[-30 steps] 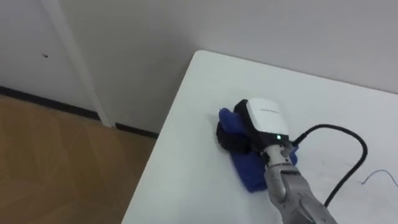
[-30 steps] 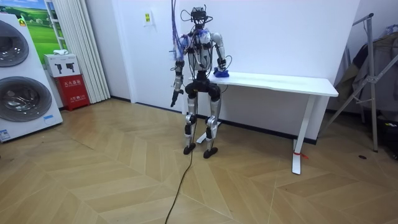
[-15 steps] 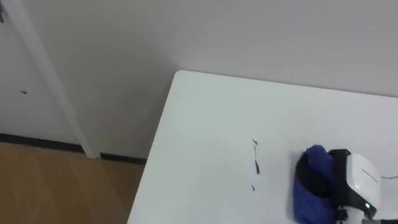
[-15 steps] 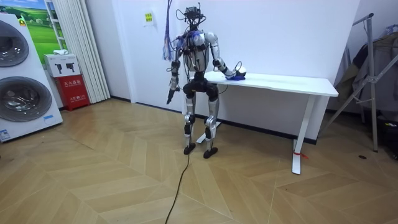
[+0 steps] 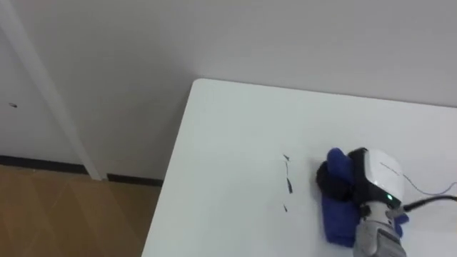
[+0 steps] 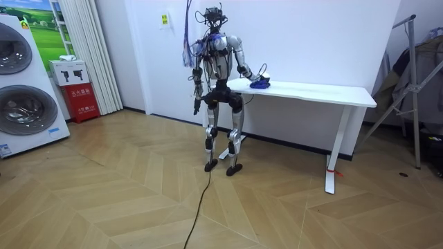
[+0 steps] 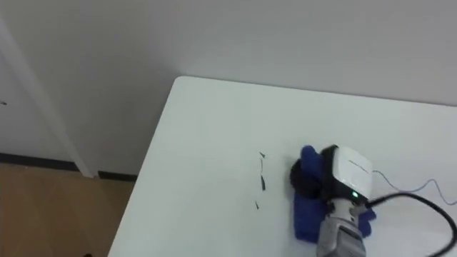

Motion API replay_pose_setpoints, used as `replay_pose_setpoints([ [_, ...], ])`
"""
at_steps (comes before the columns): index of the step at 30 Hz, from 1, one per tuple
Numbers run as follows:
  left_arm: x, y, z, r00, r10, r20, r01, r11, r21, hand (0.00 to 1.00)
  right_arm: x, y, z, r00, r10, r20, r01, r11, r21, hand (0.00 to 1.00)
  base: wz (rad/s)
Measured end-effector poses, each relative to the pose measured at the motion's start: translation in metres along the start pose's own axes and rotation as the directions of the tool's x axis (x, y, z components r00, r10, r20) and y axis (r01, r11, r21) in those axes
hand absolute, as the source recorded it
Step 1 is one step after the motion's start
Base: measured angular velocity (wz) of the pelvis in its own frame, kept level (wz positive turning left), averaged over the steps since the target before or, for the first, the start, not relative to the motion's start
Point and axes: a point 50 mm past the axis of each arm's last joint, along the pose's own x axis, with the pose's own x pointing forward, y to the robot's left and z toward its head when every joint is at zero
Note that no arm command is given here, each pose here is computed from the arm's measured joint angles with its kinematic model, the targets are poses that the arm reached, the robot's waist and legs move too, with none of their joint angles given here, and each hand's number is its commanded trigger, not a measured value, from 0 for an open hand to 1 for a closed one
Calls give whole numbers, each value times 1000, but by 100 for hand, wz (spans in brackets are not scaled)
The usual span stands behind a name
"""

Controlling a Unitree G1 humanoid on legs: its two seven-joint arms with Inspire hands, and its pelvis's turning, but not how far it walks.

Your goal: Wipe table

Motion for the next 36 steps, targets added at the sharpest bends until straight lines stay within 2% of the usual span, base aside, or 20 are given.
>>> replay_pose_setpoints([
  [3, -3, 7, -20, 999, 25, -48, -24, 1000, 11, 0, 1, -1, -4, 1000, -15, 8, 15, 1000, 9, 100, 17],
  [7, -10, 19, -50, 989, 52, -140, -54, 999, -7, 0, -11, 1, -34, 997, -54, -62, 57, 997, 51, 100, 31],
  [12, -11, 25, -56, 988, 46, -150, -43, 999, 24, 0, -23, 1, -66, 979, -86, -187, 96, 994, 46, 100, 18],
  [17, -7, 22, -44, 992, 38, -120, -34, 999, 34, 0, -14, 3, -56, 978, -78, -196, 86, 996, 35, 100, -42],
  [20, -1, 16, -24, 996, 37, -83, -33, 999, 43, 0, 5, 4, -21, 990, -43, -134, 47, 999, 26, 100, -78],
  [25, 9, 5, 41, 994, 12, 108, -18, 998, 55, 0, 36, -3, 54, 994, -65, 89, 61, 997, 43, 100, -27],
  [28, 11, 13, 56, 987, 28, 156, -34, 999, 40, 0, 37, -4, 57, 990, -102, 98, 96, 993, 65, 100, 42],
  [34, 15, 44, 45, 987, 88, 136, -98, 993, 65, 0, 16, 7, 36, 986, -144, 87, 130, 981, 145, 100, 72],
  [35, 13, 48, 32, 990, 99, 104, -106, 992, 63, 0, 8, 9, 27, 986, -135, 96, 123, 985, 121, 100, 22],
  [36, 11, 43, 21, 993, 88, 76, -92, 995, 49, 0, 1, 7, 15, 987, -128, 101, 120, 989, 81, 100, 21],
])
